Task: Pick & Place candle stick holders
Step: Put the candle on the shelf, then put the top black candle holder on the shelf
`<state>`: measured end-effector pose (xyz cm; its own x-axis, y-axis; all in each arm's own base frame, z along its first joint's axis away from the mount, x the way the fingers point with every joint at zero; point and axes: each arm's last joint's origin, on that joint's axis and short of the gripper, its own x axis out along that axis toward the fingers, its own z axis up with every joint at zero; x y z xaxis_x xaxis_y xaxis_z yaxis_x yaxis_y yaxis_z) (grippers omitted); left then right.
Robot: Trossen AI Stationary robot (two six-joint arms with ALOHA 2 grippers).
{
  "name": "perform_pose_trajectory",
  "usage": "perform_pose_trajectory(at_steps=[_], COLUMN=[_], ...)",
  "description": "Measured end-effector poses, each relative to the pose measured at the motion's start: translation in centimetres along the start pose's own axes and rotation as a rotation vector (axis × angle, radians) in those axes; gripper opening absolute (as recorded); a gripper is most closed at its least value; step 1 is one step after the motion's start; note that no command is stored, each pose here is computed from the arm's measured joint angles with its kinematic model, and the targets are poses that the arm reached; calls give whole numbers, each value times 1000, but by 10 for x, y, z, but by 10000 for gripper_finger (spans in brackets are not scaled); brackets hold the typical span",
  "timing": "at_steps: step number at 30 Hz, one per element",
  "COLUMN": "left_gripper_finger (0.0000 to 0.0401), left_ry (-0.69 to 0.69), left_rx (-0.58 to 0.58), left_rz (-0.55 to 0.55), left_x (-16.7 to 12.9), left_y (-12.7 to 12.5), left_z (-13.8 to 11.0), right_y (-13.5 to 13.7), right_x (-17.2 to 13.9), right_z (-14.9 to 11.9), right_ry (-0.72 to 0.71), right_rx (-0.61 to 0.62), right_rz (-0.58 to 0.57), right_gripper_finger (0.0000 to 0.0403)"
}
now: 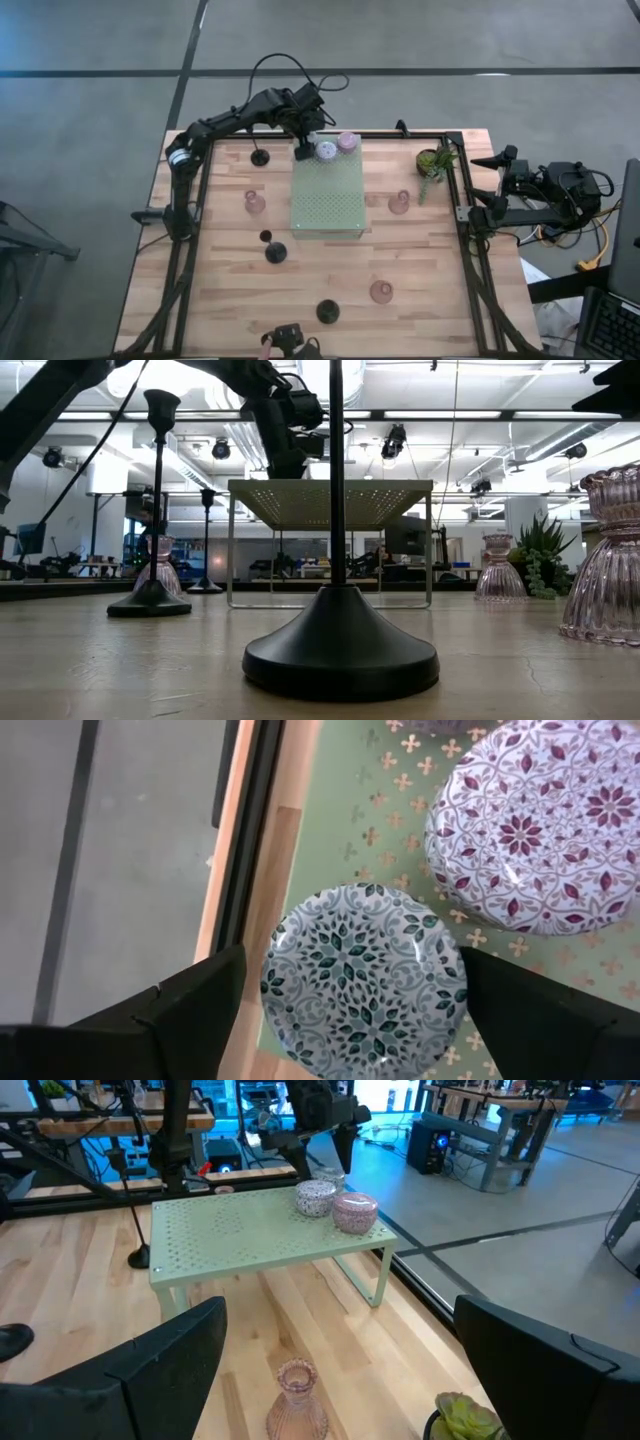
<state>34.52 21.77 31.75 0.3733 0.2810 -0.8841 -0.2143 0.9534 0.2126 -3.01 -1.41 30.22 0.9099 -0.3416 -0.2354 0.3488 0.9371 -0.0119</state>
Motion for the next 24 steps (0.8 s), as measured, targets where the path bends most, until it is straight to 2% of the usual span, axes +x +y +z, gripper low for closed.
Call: perform_pose_trajectory(at_steps=[12,18,24], left_gripper_finger=[360,360,339], left_ry=[0,31,57], left_rx=[-10,-11,-101], left_rz=[-3,-25,-55], left_x=[-22,-48,-85], left_y=[-2,-9,-26], left_z=[6,8,1], right_y=[0,0,0], right_x=[0,0,0], right_z=[0,0,0], right_ry=[0,0,0], right_rx=[0,0,0], right_rz=[0,0,0], right_gripper_finger=[384,384,384])
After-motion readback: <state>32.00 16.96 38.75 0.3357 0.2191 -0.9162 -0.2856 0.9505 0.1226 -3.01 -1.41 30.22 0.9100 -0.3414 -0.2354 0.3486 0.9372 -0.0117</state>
